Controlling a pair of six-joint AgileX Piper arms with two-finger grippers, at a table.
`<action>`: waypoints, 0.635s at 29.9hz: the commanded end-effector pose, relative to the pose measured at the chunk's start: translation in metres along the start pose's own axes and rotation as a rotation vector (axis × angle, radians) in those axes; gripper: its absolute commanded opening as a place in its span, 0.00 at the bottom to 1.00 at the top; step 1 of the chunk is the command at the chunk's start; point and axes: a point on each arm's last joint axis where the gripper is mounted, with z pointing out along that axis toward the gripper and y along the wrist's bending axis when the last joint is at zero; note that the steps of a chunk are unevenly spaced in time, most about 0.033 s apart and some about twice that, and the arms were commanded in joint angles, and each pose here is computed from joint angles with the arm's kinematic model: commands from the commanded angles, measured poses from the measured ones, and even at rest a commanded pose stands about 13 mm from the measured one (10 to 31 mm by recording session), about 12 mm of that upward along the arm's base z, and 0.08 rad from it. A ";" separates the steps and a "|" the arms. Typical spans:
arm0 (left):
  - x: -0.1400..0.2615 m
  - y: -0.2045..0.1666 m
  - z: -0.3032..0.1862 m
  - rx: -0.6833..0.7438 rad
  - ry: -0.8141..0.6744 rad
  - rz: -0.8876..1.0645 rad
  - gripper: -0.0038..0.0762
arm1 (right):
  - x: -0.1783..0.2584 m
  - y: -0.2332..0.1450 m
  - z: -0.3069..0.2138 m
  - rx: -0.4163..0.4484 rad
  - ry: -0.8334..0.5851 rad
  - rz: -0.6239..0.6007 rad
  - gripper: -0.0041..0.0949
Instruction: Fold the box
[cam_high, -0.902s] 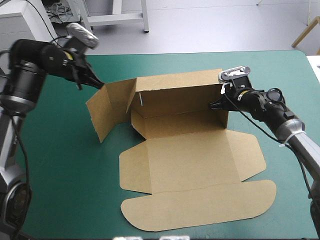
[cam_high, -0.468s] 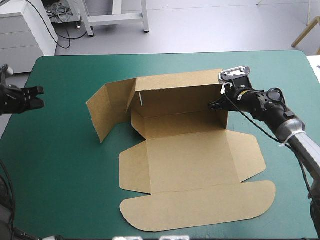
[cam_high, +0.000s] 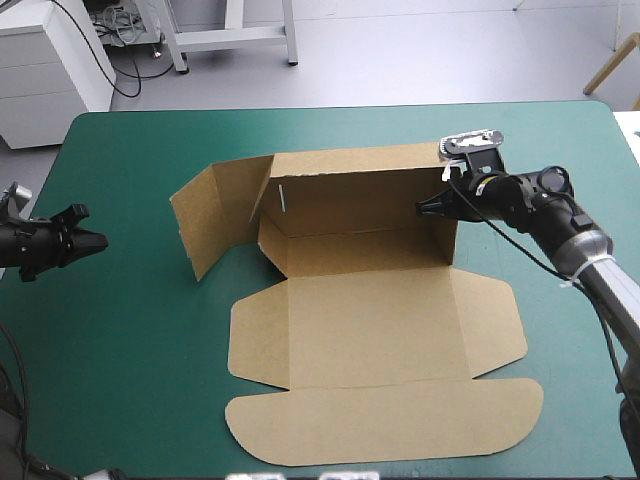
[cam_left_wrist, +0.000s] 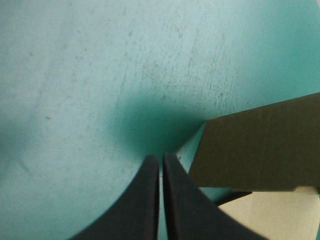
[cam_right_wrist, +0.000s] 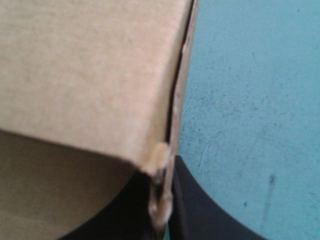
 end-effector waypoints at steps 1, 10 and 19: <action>-0.002 -0.020 -0.016 0.060 -0.076 0.029 0.04 | -0.028 0.000 -0.040 -0.005 -0.071 0.020 0.02; -0.001 -0.021 -0.016 0.064 -0.068 0.033 0.04 | -0.032 0.010 -0.071 -0.095 0.111 0.076 0.02; -0.001 -0.021 -0.016 0.065 -0.066 0.034 0.04 | -0.017 0.012 -0.067 -0.113 0.250 0.088 0.02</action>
